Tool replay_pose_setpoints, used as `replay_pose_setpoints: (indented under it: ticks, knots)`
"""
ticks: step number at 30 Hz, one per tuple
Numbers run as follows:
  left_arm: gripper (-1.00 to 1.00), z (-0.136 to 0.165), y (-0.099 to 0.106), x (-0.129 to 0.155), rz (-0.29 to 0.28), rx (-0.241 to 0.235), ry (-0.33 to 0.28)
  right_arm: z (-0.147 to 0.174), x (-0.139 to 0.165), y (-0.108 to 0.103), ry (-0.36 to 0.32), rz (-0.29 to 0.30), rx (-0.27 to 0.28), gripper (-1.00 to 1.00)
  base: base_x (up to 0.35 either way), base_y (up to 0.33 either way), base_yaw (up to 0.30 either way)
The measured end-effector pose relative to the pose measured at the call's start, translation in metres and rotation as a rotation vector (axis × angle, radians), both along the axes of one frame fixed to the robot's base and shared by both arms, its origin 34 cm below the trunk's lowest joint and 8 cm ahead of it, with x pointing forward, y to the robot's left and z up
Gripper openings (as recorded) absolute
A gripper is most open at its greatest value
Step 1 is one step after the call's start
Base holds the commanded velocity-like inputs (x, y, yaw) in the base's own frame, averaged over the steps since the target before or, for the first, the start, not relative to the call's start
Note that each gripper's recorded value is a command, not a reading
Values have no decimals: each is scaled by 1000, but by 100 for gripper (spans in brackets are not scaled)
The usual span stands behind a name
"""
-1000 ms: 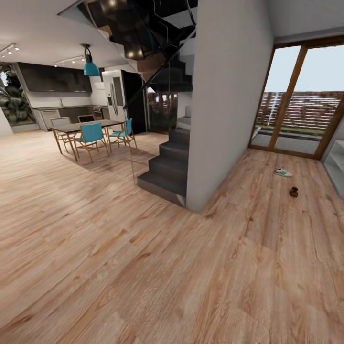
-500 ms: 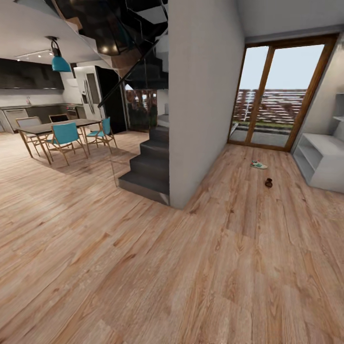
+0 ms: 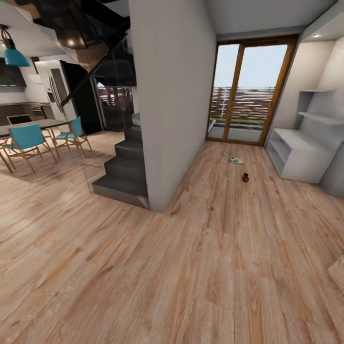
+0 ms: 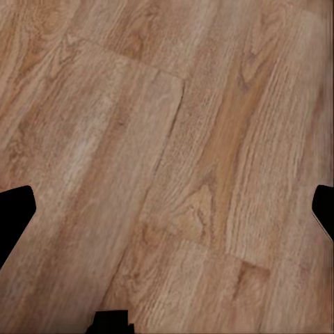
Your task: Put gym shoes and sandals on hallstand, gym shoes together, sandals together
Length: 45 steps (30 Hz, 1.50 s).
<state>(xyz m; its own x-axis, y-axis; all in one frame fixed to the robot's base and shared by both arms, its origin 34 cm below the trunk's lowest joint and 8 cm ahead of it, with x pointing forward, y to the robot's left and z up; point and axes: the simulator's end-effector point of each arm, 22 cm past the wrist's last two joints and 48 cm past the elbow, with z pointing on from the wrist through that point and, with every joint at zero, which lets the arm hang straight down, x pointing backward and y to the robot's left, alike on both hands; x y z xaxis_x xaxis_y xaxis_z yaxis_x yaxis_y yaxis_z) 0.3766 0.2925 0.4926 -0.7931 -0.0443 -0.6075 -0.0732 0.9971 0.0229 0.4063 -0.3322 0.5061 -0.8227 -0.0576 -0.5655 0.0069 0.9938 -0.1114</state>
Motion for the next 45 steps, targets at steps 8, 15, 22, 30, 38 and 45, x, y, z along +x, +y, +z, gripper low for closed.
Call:
replay_pose_setpoints:
  ticks: [8,15,22,30,38,45]
  knots:
    - [100,-2,1,-2,1,1,7,-2,-2,0,7,0,0,100,292,-133,-267]
    - [100,-3,2,-4,2,3,13,-3,-4,0,13,0,0,100,324,-41,-267]
    - [100,-4,3,-6,2,4,19,-5,-6,0,19,0,0,100,335,-7,-267]
    - [100,-6,5,-9,2,6,26,-6,-8,0,25,-1,0,100,336,-1,-267]
    - [100,-7,5,-11,1,7,33,-8,-10,0,31,0,0,100,336,0,-267]
    - [100,-8,6,-13,1,8,38,-10,-12,0,37,0,0,100,337,0,-250]
